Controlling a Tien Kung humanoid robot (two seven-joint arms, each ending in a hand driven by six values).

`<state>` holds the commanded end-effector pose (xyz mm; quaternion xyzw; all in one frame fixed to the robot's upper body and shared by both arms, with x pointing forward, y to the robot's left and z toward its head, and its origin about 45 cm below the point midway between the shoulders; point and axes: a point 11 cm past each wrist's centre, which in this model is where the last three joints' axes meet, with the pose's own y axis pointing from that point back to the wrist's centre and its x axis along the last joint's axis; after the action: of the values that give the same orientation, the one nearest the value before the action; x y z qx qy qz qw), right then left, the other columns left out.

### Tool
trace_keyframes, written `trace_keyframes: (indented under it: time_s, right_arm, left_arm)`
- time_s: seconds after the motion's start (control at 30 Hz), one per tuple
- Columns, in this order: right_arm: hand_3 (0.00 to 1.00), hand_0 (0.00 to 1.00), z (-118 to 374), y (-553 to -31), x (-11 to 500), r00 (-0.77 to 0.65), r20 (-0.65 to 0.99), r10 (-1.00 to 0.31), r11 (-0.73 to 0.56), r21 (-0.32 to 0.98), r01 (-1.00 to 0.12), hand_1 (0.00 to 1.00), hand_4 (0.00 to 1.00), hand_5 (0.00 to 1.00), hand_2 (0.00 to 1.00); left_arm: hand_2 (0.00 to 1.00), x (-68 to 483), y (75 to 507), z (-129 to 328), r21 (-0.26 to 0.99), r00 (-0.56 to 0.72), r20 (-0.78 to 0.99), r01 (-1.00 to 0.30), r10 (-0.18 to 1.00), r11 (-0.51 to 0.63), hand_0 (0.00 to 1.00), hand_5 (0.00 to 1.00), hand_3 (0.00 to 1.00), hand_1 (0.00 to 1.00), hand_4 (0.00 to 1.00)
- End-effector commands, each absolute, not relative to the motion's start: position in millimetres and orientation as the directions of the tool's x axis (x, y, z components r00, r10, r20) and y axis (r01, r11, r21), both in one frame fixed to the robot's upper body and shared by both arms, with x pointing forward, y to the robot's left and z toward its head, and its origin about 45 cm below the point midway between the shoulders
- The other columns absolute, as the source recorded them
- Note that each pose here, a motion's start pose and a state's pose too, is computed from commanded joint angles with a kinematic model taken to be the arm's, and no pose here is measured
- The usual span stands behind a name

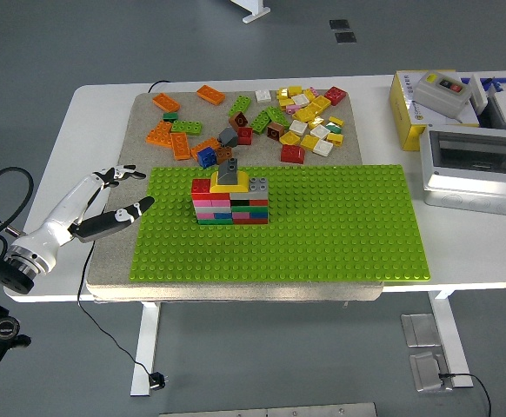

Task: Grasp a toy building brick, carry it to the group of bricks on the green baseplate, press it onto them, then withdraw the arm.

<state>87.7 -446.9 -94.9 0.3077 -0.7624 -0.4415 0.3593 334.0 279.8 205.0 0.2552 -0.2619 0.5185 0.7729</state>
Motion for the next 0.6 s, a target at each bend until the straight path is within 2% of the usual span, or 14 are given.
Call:
trace_keyframes:
  time_s: [0.6]
  right_arm:
    - [0.702,0.769,-104,-422,87,-0.485,0.279,-0.829,0.366,0.926,-0.093,0.693,0.497,0.906,0.729]
  left_arm:
    - [0.861,338,288,183,0.211,0.374,0.669,-0.924,0.642,0.318,0.868,0.667,0.776,0.855,0.747]
